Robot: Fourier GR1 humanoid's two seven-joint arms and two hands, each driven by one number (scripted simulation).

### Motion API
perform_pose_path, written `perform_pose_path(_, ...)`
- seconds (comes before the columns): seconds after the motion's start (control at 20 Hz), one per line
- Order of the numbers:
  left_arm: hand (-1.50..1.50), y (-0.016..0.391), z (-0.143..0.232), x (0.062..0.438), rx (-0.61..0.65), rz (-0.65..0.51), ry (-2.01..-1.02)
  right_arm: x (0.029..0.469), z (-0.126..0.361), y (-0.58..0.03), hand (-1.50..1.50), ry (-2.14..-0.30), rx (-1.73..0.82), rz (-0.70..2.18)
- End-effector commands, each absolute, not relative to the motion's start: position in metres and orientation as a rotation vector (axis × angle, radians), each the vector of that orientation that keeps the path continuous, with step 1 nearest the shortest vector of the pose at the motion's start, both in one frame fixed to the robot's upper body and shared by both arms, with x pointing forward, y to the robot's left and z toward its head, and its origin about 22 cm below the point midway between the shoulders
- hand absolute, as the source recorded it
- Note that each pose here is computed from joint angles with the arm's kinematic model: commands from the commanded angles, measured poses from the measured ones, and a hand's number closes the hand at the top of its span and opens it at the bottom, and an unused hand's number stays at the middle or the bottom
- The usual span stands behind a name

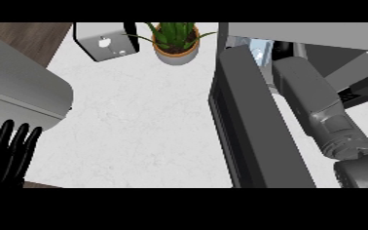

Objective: Pick up the milk, place it into the microwave and close the microwave

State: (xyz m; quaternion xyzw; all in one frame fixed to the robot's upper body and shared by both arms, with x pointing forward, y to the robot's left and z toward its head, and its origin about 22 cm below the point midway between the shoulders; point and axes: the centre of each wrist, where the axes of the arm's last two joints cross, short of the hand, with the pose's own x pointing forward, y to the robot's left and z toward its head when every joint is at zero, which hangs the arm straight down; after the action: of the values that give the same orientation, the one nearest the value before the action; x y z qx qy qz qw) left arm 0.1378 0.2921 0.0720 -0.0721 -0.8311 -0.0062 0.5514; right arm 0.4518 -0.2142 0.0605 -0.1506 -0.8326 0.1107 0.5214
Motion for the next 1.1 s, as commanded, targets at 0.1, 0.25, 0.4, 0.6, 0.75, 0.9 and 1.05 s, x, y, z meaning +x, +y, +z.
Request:
perform_pose_path(0.1,-1.5,0.289,0.076,0.143,-0.166,-0.073,-1.977,0.457,0.073,-0.212,-1.5,-2.005,-0.687,0.319)
perform_pose_path(0.25,-1.5,0.291,0.075,0.146,-0.134,-0.093,-1.963,0.459,0.076,-0.203,-1.5,-1.994,-0.764,0.326)
perform_pose_path(0.4,-1.5,0.287,0.076,0.148,-0.137,-0.107,-1.965,0.457,0.07,-0.206,-1.5,-1.972,-0.793,0.339)
perform_pose_path(0.6,-1.5,0.282,0.077,0.153,-0.146,-0.124,-1.958,0.452,0.061,-0.222,-1.5,-1.873,-1.001,0.437)
perform_pose_path(0.75,-1.5,0.276,0.074,0.157,-0.174,-0.133,-1.957,0.456,0.068,-0.19,-1.5,-1.902,-0.621,0.331)
perform_pose_path(0.9,-1.5,0.273,0.074,0.16,-0.175,-0.14,-1.959,0.455,0.064,-0.183,-1.5,-1.896,-0.531,0.336)
perform_pose_path(1.05,-1.5,0.267,0.076,0.16,-0.184,-0.135,-1.976,0.449,0.051,-0.19,-1.5,-1.899,-0.489,0.312)
